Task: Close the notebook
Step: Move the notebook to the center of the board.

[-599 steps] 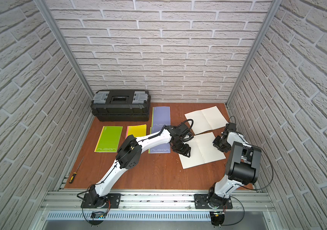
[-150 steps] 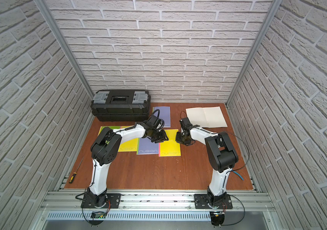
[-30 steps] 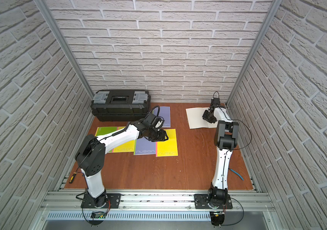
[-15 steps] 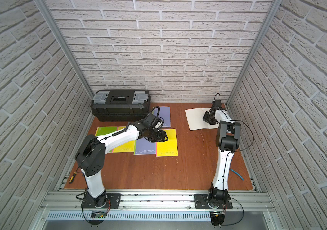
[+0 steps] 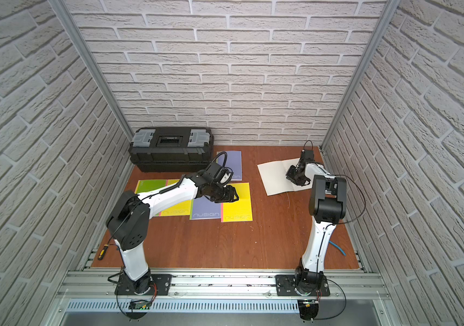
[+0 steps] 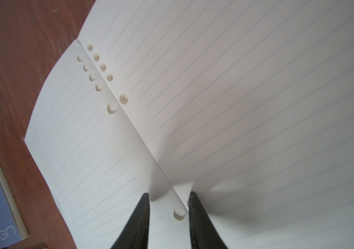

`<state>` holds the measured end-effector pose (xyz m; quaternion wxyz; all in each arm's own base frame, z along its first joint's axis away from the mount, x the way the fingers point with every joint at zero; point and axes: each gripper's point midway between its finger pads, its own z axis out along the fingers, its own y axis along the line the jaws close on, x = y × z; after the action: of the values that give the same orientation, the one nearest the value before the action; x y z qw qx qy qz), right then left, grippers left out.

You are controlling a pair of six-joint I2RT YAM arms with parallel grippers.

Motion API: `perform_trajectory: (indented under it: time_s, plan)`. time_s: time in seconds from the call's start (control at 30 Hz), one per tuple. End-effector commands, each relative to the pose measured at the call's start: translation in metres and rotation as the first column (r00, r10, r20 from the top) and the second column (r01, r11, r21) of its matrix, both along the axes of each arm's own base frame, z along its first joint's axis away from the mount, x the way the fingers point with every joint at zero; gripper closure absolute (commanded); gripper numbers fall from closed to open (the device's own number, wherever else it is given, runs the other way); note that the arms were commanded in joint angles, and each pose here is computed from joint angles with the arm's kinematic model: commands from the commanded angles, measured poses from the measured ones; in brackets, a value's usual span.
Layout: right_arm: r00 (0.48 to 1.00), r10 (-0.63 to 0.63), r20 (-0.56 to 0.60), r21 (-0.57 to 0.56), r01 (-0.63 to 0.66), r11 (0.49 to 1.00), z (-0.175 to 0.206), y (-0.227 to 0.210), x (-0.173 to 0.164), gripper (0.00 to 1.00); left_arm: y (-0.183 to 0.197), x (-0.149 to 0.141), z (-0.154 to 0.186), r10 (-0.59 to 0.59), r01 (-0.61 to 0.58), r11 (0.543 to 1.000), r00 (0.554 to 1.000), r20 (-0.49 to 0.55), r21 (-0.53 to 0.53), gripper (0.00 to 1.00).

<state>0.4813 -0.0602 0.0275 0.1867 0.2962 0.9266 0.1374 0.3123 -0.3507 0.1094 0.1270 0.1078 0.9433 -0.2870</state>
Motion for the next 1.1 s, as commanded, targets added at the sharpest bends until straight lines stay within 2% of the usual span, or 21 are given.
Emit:
perform_trajectory:
  time_s: [0.0, 0.47, 0.63, 0.8, 1.07]
  plan:
    - [0.997, -0.001, -0.078, 0.044, 0.004, 0.999, -0.012, 0.022, -0.027, 0.68, -0.007, 0.000, 0.014, -0.017, 0.018, 0.999, 0.999, 0.032, -0.035, 0.43]
    - [0.997, -0.005, -0.073, 0.084, 0.011, 0.996, -0.020, 0.055, -0.049, 0.69, -0.041, 0.018, 0.013, -0.027, 0.028, 0.995, 1.000, 0.009, -0.093, 0.40]
    - [0.999, -0.006, -0.048, 0.084, 0.010, 0.996, -0.012, 0.057, -0.052, 0.69, -0.059, 0.030, 0.005, 0.003, -0.008, 0.991, 0.999, -0.034, -0.136, 0.39]
    - [0.999, 0.000, -0.048, 0.084, 0.004, 0.996, -0.012, 0.058, -0.052, 0.69, -0.080, 0.041, 0.000, 0.053, -0.073, 0.972, 0.994, -0.094, -0.224, 0.37]
    - [0.999, 0.007, -0.045, 0.093, -0.003, 0.996, -0.015, 0.059, -0.051, 0.69, -0.106, 0.041, -0.015, 0.071, -0.104, 0.965, 0.987, -0.144, -0.239, 0.35]
